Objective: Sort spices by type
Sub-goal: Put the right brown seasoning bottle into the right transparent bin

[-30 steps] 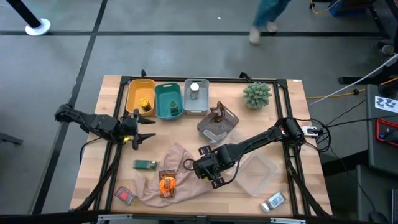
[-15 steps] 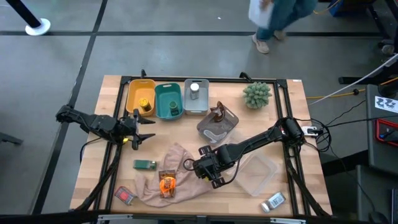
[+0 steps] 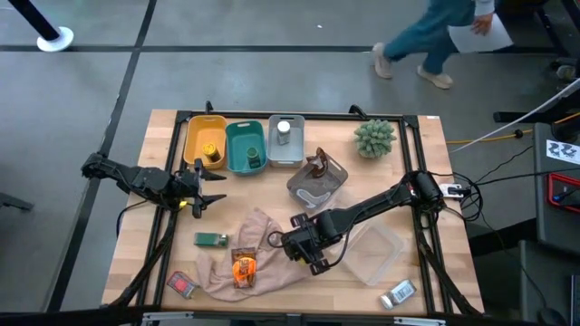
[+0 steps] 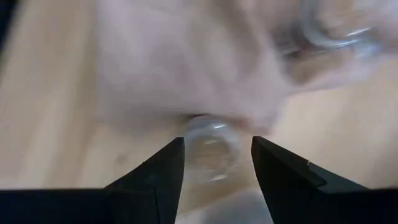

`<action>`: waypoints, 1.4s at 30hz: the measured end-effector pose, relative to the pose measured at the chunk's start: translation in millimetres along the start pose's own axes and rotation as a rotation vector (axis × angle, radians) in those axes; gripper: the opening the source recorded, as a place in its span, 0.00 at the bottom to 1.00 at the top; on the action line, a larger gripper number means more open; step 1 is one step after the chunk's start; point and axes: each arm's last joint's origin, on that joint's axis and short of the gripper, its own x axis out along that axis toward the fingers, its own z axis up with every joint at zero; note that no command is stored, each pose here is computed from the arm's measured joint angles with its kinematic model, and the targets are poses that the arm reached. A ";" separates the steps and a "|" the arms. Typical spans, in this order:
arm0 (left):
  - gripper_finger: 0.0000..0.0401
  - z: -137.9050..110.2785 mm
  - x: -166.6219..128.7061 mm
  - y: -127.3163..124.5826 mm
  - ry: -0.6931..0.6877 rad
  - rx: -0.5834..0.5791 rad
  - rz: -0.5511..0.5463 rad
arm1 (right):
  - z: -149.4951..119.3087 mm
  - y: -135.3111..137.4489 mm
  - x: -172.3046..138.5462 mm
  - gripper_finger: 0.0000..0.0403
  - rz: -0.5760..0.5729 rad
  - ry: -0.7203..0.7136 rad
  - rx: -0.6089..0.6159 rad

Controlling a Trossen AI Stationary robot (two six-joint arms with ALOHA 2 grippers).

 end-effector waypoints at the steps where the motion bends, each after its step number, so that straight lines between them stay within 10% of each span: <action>1: 0.64 0.0 0.0 0.0 0.000 0.000 0.000 | -0.3 1.1 -0.1 0.46 0.044 0.002 0.004; 18: 0.64 -0.2 0.0 0.0 0.001 0.001 0.000 | 0.2 0.8 -0.2 0.47 0.017 -0.002 0.077; 31: 0.64 -0.3 0.0 0.0 0.002 0.001 0.001 | -2.3 -0.3 -0.3 0.80 -0.020 0.023 0.054; 42: 0.64 -0.4 0.1 0.0 0.002 0.001 0.001 | -4.7 -0.9 19.4 0.79 0.011 0.061 0.051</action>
